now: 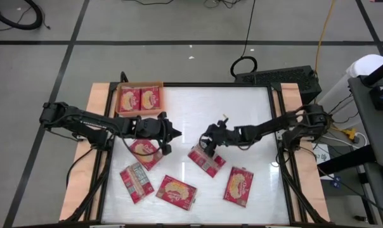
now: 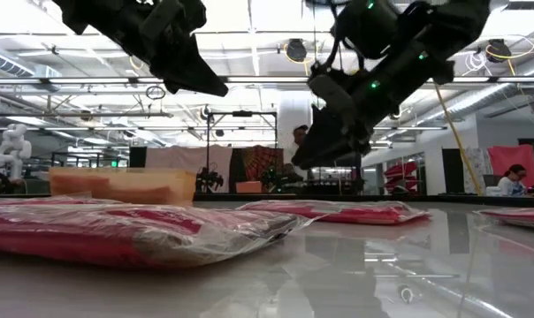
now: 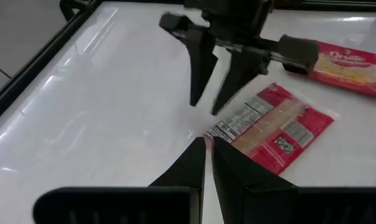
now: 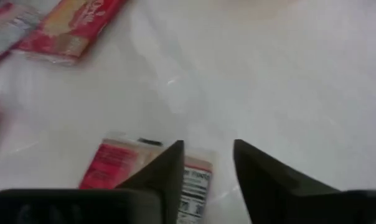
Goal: Sort popcorn bags into baskets
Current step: Put the red popcorn bag into the orange bin
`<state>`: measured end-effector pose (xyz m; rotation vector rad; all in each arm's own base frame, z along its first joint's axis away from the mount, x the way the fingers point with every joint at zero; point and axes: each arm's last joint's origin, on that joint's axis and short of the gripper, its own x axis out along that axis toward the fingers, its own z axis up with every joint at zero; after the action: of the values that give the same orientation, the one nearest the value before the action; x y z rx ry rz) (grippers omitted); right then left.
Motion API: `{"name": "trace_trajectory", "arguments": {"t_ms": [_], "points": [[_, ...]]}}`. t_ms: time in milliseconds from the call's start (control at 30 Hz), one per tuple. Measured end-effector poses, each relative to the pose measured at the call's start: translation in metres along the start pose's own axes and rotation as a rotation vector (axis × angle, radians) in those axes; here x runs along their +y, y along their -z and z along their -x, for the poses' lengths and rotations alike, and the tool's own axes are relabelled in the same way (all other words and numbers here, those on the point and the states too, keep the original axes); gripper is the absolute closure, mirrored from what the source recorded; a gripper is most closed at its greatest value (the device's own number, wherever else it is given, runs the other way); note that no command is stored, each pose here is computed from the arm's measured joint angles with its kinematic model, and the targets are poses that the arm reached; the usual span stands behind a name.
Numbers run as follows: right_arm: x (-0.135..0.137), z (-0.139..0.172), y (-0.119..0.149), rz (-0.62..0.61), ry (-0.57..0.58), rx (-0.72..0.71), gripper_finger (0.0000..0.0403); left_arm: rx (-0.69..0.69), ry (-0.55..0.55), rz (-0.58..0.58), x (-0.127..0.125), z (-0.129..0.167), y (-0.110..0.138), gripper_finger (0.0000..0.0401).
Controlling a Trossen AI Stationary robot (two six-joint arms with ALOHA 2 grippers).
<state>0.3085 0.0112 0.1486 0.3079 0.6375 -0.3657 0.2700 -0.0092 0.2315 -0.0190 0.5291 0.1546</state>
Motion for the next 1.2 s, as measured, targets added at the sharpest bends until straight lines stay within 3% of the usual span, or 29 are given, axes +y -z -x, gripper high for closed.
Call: {"name": "trace_trajectory", "arguments": {"t_ms": [200, 333, 500, 733, 1033, 1200], "points": [[-0.006, -0.011, 0.010, -0.023, -0.048, 0.104, 0.0188, 0.000, -0.025, 0.004, 0.005, -0.001, 0.000, 0.0370], [-0.007, -0.020, 0.020, 0.018, -0.048, 0.155, 0.0176, -0.007, -0.057, 0.002, 0.005, -0.001, -0.001, 0.0370], [-0.008, -0.031, 0.029, 0.043, -0.041, 0.171, 0.0227, -0.017, -0.070, 0.000, 0.006, -0.001, -0.002, 0.0370], [-0.010, -0.033, 0.024, 0.143, -0.044, 0.119, 0.0387, -0.032, -0.103, 0.012, 0.016, -0.002, -0.004, 0.0370], [-0.023, -0.025, 0.001, 0.222, -0.049, 0.030, 0.0400, 0.007, -0.077, 0.085, 0.024, -0.025, 0.012, 0.0367], [-0.028, -0.019, -0.009, 0.249, -0.100, 0.015, 0.0400, 0.037, -0.050, 0.129, 0.022, -0.050, 0.026, 0.0323]]}}
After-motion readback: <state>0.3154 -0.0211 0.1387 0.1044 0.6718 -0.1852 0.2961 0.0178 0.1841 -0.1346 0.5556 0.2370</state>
